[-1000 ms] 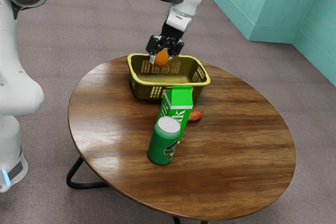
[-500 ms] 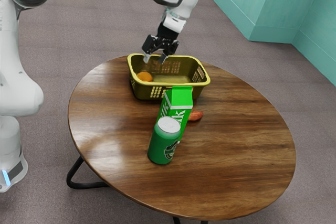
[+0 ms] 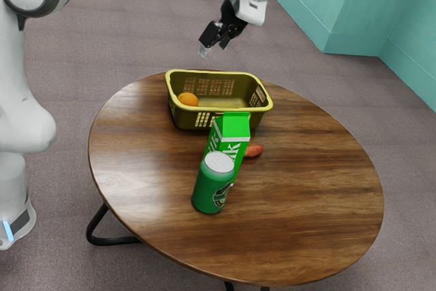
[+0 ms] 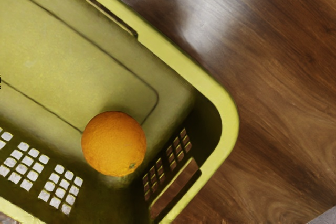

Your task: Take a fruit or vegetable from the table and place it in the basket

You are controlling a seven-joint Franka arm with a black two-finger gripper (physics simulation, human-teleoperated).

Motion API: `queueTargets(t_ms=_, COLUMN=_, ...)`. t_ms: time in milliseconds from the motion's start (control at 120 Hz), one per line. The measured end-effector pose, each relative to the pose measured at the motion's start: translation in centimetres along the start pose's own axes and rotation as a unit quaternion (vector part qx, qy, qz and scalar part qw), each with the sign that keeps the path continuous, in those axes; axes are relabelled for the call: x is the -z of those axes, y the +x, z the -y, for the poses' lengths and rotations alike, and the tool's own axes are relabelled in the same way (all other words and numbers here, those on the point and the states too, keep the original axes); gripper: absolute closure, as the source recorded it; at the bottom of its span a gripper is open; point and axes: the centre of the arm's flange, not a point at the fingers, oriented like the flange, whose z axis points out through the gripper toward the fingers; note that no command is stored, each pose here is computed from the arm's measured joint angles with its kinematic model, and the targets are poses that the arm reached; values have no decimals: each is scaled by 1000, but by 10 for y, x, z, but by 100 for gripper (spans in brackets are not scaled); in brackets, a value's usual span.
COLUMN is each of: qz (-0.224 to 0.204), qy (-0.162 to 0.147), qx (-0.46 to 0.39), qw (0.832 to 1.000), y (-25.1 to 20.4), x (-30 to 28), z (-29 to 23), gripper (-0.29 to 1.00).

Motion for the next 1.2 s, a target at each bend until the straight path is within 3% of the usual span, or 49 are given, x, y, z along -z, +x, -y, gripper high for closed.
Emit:
queueTargets(t_ms=75, qz=26, qy=23, qx=20, qw=999, y=19, x=10, z=-18, gripper=0)
queueTargets(t_ms=125, qz=61, qy=72, qx=-12, qw=995, y=71, x=31, z=-71, gripper=0)
queueTargets(t_ms=167, qz=74, qy=101, qx=-12, qw=992, y=88, x=43, z=-95, gripper=0)
queueTargets(t_ms=250, qz=47, qy=107, qx=44, qw=992, y=66, x=57, z=-73, gripper=0)
queueTargets(t_ms=367, qz=33, qy=151, qx=55, qw=986, y=91, x=86, z=-122, gripper=0)
queueTargets(t_ms=492, qz=-20, qy=91, qx=118, qw=989, y=69, x=77, z=-80, gripper=0)
queueTargets(t_ms=608, qz=-64, qy=-4, qx=199, qw=978, y=28, x=54, z=-31, gripper=0)
queueTargets(t_ms=667, qz=-82, qy=-51, qx=259, qw=961, y=6, x=37, z=-3, gripper=0)
queueTargets(t_ms=800, qz=-104, qy=-98, qx=360, qw=922, y=-15, x=27, z=18, gripper=0)
queueTargets(t_ms=900, qz=-141, qy=-157, qx=405, qw=890, y=-27, x=17, z=38, gripper=0)
queueTargets(t_ms=958, qz=-146, qy=-173, qx=416, qw=881, y=-14, x=17, z=35, gripper=0)
queueTargets(t_ms=1067, qz=-145, qy=-169, qx=406, qw=886, y=40, x=32, z=4, gripper=0)
queueTargets(t_ms=1200, qz=-175, qy=-169, qx=421, qw=874, y=74, x=43, z=-7, gripper=0)
